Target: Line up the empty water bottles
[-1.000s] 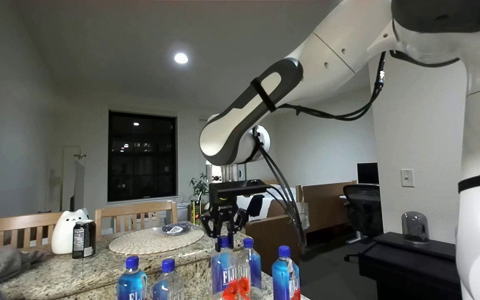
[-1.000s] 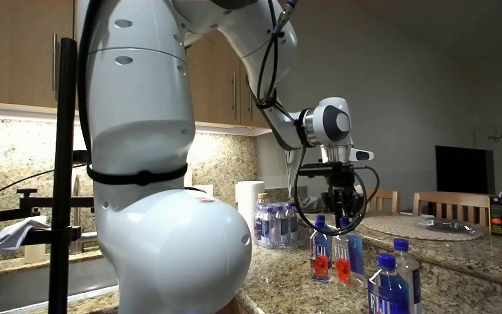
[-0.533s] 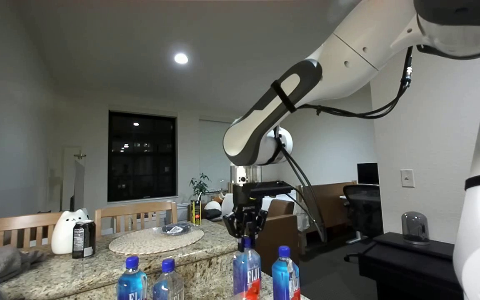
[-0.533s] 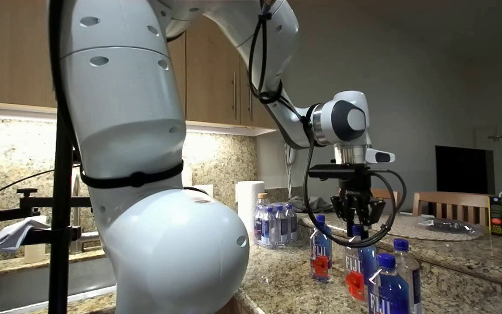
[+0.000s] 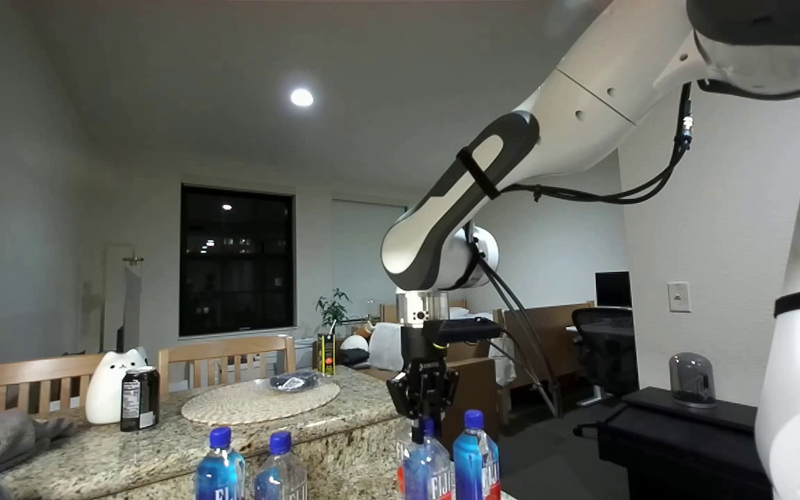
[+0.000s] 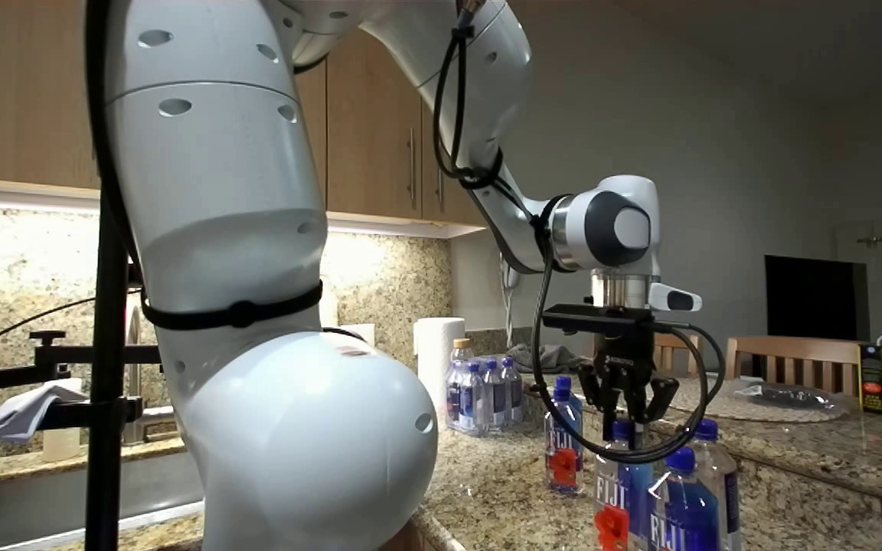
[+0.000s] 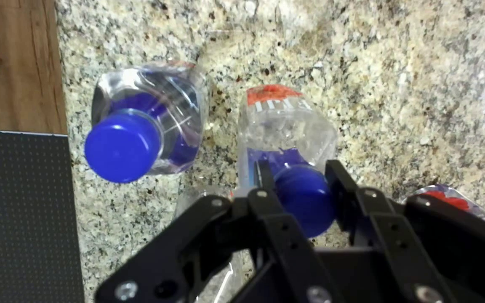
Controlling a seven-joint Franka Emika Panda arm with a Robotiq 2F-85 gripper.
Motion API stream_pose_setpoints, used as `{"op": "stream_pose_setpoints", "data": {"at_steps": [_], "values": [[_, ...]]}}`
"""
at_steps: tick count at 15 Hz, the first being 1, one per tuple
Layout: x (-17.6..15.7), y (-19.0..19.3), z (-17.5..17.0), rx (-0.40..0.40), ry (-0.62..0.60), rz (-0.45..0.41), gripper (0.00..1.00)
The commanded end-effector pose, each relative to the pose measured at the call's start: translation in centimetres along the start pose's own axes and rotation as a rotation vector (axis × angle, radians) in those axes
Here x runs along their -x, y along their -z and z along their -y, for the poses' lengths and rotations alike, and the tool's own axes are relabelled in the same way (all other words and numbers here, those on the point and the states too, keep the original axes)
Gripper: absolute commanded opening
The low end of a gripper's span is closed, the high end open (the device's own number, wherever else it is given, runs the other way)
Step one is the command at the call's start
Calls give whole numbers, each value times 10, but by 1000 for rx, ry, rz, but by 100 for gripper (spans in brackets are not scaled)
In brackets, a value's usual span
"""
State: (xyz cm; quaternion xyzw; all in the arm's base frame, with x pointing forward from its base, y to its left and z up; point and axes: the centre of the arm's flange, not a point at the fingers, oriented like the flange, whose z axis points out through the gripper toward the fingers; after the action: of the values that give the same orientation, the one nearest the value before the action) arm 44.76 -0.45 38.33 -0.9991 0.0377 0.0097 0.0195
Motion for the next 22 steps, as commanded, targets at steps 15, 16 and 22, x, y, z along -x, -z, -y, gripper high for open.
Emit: {"op": "stream_pose_setpoints", "data": {"at_steps": [15, 16, 22], "values": [[12, 5, -21, 68, 12, 49, 16], [12, 4, -22, 65, 10, 54, 16], [13, -1, -20, 58, -14, 80, 16]]}}
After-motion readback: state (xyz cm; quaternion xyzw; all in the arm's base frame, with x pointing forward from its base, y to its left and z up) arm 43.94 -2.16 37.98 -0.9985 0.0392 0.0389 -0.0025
